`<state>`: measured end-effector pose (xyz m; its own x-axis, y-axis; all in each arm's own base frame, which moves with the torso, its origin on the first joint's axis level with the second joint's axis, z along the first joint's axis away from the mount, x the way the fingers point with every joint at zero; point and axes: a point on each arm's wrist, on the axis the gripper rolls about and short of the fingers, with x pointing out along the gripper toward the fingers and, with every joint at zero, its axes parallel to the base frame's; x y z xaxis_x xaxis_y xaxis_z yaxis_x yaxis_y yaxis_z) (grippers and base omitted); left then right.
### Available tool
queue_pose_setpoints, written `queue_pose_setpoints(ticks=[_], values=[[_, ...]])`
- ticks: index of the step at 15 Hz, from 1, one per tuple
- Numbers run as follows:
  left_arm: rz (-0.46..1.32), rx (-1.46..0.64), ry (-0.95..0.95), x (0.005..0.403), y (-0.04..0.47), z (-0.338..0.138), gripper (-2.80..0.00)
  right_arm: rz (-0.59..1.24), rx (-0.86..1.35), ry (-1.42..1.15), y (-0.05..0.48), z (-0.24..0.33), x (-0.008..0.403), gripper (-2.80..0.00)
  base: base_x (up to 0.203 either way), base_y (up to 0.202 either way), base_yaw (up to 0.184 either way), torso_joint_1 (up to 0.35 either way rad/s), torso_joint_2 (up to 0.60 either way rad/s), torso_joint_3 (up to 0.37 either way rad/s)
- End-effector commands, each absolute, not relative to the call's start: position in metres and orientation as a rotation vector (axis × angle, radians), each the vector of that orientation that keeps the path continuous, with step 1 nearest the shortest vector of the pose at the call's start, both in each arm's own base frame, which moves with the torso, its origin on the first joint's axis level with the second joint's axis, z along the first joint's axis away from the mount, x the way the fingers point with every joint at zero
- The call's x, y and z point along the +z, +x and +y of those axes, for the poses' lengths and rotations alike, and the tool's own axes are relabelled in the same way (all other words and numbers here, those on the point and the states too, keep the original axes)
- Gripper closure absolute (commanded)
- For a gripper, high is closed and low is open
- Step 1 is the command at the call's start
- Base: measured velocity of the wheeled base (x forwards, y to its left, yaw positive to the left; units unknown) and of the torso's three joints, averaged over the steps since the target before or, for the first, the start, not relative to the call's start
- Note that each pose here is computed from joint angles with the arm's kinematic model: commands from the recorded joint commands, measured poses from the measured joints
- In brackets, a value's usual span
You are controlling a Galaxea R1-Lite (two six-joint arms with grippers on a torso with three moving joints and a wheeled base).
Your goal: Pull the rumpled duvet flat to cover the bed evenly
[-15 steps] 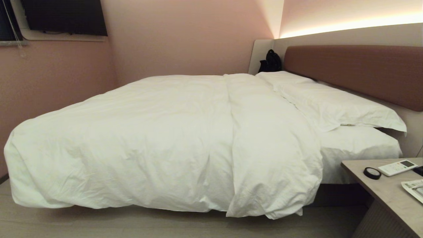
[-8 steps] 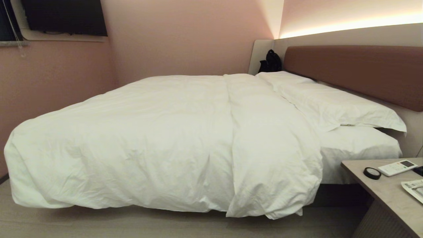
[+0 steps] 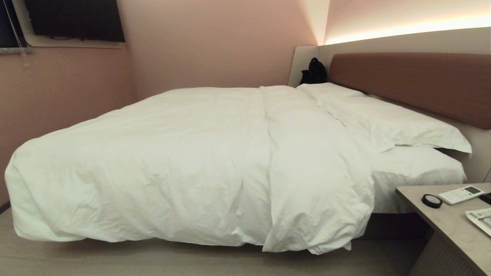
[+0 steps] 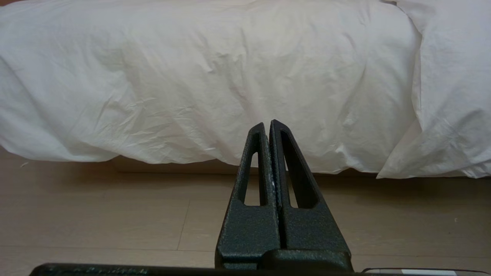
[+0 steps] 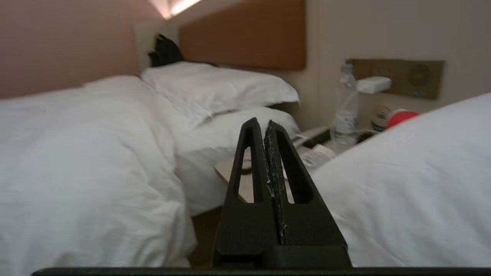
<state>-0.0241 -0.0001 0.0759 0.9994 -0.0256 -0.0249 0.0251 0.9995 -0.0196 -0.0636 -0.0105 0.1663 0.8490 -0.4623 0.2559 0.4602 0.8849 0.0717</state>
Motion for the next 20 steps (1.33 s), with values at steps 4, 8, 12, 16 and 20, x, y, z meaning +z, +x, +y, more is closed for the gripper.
queue_pose_setpoints(ticks=[4,8,12,16,20], values=[[0.026,-0.026,-0.02,0.076,-0.024,0.0,0.0,-0.393,-0.093,0.085,-0.058,-0.003,0.161,0.0,0.0,0.0,0.0,0.0,0.0,0.0],[0.025,-0.026,-0.02,0.076,-0.024,0.0,0.0,-0.29,-0.05,-0.019,-0.043,-0.001,0.134,0.0,0.0,0.0,0.0,0.0,0.0,0.0],[0.026,-0.026,-0.02,0.076,-0.024,0.0,0.0,-0.233,-0.051,-0.072,-0.029,-0.001,0.108,0.0,0.0,0.0,0.0,0.0,0.0,0.0],[0.025,-0.026,-0.02,0.076,-0.024,0.0,0.0,-0.199,-0.045,-0.085,-0.025,-0.001,0.097,0.0,0.0,0.0,0.0,0.0,0.0,0.0],[0.025,-0.026,-0.02,0.076,-0.024,0.0,0.0,-0.157,0.006,-0.097,-0.024,0.0,0.092,0.0,0.0,0.0,0.0,0.0,0.0,0.0]])
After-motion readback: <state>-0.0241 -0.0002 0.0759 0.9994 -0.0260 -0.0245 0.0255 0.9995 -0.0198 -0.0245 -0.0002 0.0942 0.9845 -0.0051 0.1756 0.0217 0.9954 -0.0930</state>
